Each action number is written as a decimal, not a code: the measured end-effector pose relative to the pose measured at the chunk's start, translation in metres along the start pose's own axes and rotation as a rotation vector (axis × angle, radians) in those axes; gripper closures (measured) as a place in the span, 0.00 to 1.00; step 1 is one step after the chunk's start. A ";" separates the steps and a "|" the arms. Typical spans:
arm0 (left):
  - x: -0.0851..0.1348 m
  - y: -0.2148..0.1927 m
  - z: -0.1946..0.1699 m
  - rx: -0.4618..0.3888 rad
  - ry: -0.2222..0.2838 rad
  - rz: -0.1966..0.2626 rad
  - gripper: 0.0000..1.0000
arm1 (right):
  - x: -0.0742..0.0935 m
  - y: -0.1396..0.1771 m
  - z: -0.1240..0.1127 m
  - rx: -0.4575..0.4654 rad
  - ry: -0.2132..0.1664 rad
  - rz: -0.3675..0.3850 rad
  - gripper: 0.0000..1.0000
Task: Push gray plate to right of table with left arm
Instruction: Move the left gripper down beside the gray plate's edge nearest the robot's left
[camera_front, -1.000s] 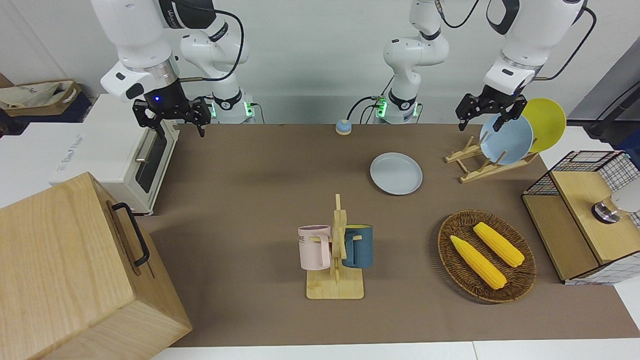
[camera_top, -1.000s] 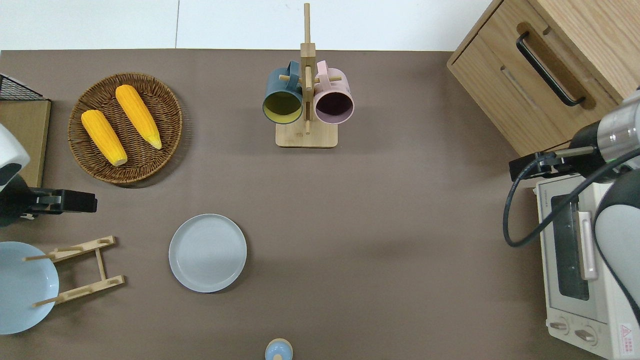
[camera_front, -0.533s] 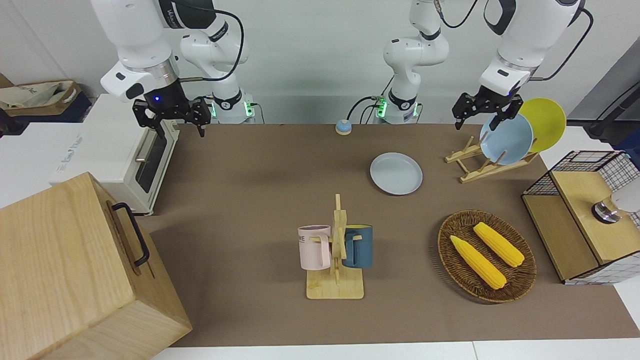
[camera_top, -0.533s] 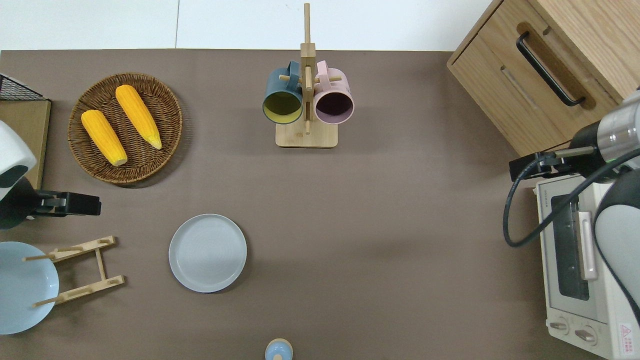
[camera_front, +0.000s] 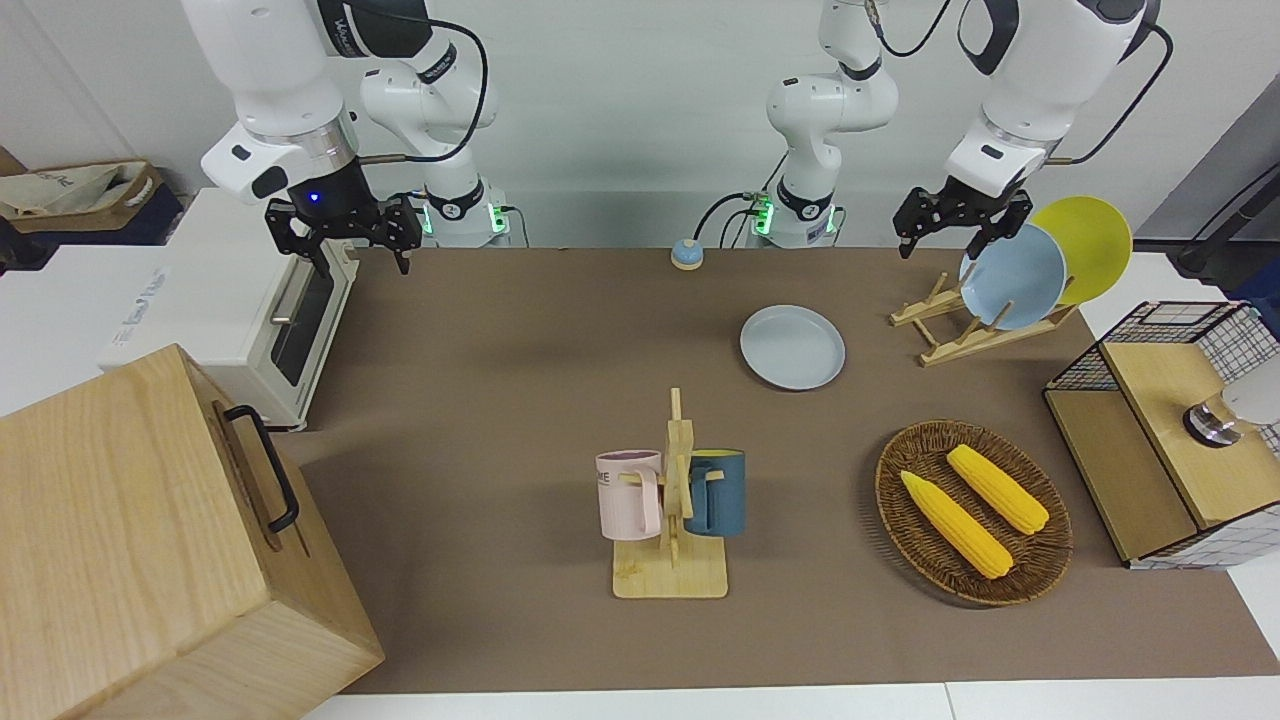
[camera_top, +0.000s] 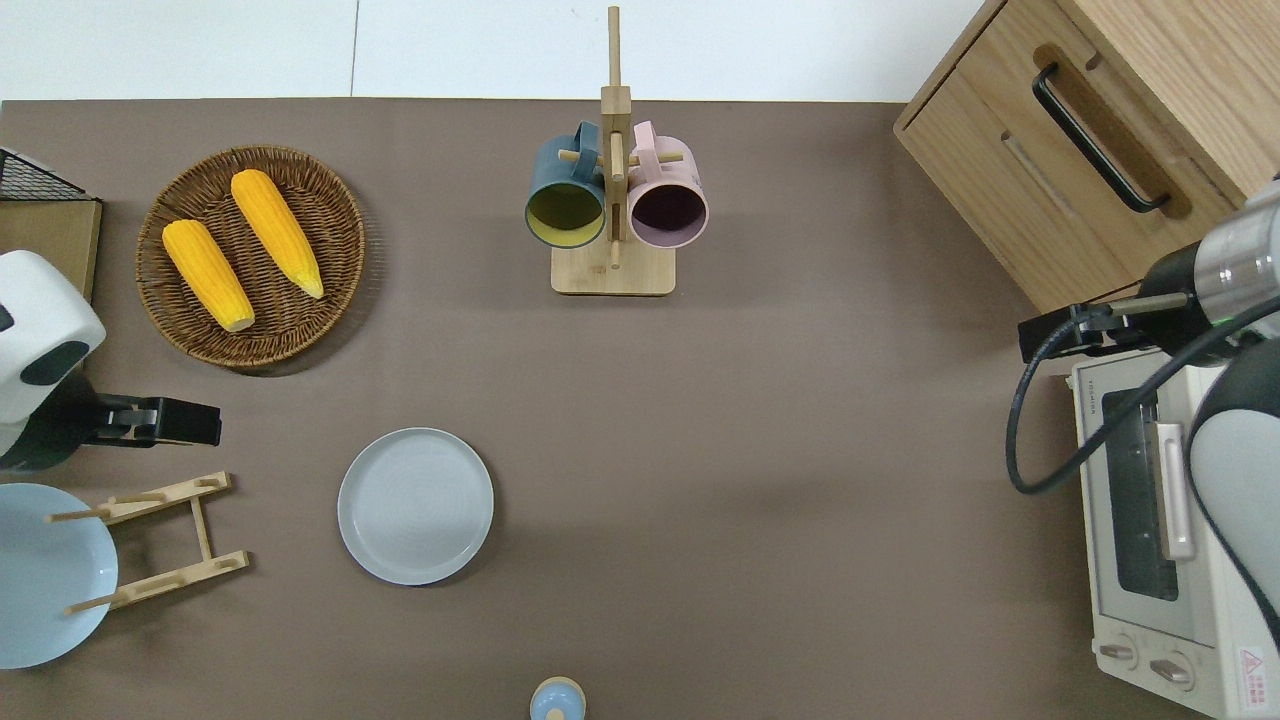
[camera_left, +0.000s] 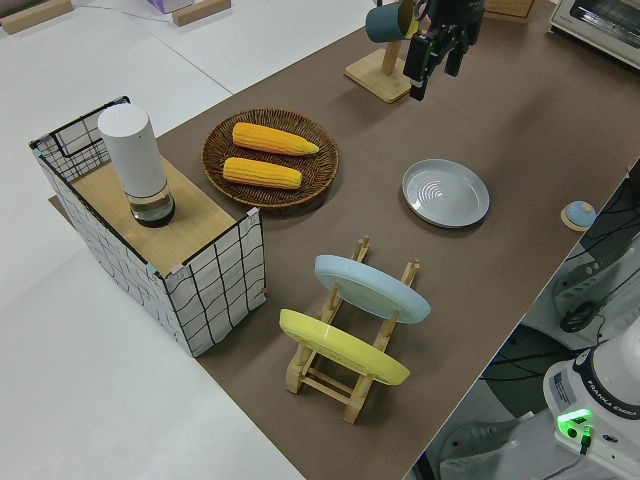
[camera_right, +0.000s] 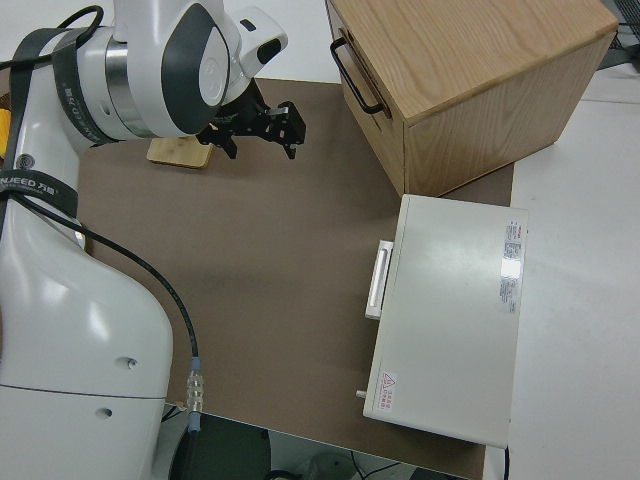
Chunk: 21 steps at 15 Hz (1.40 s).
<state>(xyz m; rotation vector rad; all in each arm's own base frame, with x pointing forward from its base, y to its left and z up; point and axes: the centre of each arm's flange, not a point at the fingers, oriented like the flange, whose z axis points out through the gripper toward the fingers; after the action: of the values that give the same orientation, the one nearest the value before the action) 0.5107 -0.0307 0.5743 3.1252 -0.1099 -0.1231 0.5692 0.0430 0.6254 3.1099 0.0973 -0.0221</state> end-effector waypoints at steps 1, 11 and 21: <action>-0.001 0.002 0.006 0.001 0.000 0.000 0.00 | 0.000 0.000 0.000 0.000 0.000 0.000 0.01; -0.019 0.007 0.075 -0.009 0.027 -0.006 0.00 | 0.000 0.000 0.000 0.000 0.000 0.000 0.01; -0.037 0.009 0.143 -0.010 0.076 -0.056 0.00 | 0.000 0.000 0.000 0.000 0.000 0.000 0.01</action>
<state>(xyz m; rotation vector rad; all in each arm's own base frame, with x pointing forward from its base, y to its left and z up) 0.4624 -0.0382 0.4344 3.1187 -0.0212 -0.0054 0.5692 0.0430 0.6254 3.1099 0.0974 -0.0221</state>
